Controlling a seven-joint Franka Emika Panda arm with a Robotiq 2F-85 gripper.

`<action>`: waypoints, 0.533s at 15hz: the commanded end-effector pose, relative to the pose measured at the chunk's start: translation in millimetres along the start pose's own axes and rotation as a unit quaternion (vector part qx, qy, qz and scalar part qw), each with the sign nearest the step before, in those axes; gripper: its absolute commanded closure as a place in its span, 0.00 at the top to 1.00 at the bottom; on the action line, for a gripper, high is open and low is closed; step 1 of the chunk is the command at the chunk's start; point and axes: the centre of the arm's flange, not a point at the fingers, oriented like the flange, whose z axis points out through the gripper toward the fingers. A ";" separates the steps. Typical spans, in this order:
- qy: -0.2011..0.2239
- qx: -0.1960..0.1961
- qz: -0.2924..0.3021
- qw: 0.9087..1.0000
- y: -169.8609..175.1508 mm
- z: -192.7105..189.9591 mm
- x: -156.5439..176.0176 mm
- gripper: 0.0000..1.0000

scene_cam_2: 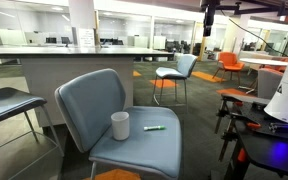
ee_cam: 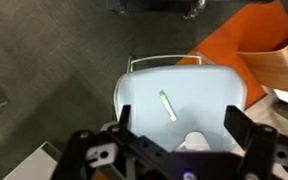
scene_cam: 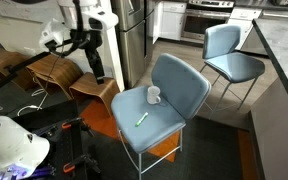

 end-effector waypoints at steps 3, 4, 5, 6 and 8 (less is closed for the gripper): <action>-0.015 0.023 -0.012 1.000 -6.2 52.0 72.4 1.00; -0.009 0.033 -0.012 0.999 -11.1 65.1 89.8 1.00; -0.002 0.042 -0.007 0.999 -14.9 77.1 104.1 1.00; 0.003 0.047 0.006 0.999 -20.1 90.4 122.8 1.00; 0.007 0.060 0.030 0.998 -30.1 115.2 154.7 1.00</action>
